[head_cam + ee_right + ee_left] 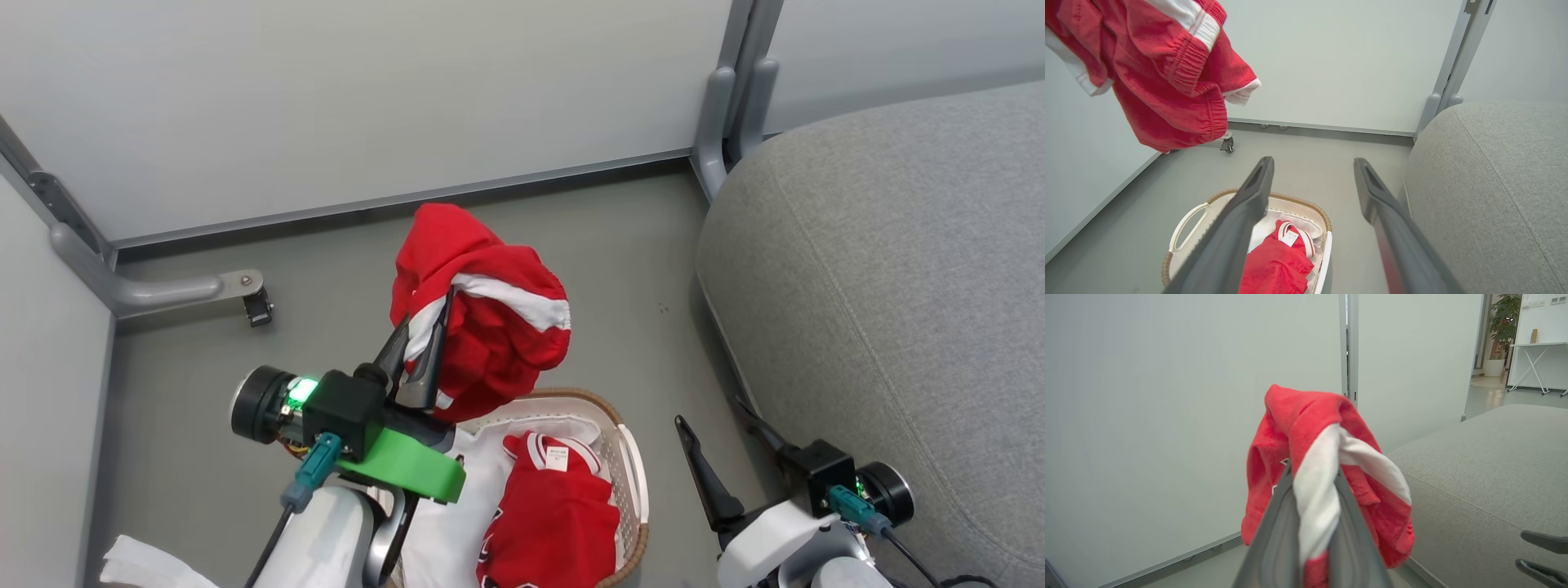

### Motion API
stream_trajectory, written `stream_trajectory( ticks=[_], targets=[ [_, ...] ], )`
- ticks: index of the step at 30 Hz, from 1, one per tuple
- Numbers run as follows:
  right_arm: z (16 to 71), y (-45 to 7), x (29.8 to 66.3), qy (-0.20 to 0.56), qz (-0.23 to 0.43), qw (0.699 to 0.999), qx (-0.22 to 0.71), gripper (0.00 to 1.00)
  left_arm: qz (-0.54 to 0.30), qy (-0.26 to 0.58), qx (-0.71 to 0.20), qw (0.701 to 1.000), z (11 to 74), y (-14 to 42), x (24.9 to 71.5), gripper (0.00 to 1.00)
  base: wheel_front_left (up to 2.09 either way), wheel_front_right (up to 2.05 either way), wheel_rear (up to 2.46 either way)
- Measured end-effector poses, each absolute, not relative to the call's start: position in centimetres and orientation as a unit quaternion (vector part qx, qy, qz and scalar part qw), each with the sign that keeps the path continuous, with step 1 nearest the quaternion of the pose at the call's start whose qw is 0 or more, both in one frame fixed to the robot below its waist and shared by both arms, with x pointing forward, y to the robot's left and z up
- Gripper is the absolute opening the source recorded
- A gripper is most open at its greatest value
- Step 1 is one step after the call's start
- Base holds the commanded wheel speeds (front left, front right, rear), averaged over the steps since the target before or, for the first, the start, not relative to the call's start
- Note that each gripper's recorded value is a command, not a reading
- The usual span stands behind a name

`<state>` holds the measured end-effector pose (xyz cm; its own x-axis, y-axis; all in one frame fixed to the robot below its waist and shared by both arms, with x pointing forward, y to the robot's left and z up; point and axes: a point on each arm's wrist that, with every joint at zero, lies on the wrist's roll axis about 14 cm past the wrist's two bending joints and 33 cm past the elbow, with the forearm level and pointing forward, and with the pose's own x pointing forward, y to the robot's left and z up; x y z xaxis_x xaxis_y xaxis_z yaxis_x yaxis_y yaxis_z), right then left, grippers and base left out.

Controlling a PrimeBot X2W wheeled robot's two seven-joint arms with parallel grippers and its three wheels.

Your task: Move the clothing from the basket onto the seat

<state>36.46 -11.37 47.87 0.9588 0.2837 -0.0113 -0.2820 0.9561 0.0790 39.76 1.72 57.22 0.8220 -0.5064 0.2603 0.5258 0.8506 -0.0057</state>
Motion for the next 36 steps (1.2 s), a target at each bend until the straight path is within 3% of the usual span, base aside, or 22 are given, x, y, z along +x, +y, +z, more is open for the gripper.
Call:
stream_trajectory(
  ticks=[11, 23, 36],
  targets=[
    [48.5, -10.2, 36.6, 0.002, 0.159, 0.987, 0.04, 1.0, -0.283, -0.133, -0.046, 0.949, 57.7, 1.0, 39.5, 0.0, 0.0, 0.0, 0.0],
    [55.4, -3.1, 38.8, -0.099, 0.284, 0.954, 0.007, 1.0, -0.287, -0.113, -0.065, 0.949, 56.6, 0.5, 39.5, 0.0, 0.0, 0.0, 0.0],
    [56.0, 0.8, 40.9, -0.111, 0.339, 0.932, -0.063, 1.0, -0.297, -0.104, -0.075, 0.946, 56.2, -0.2, 39.3, 0.0, 0.0, 0.0, 0.0]
  ],
)
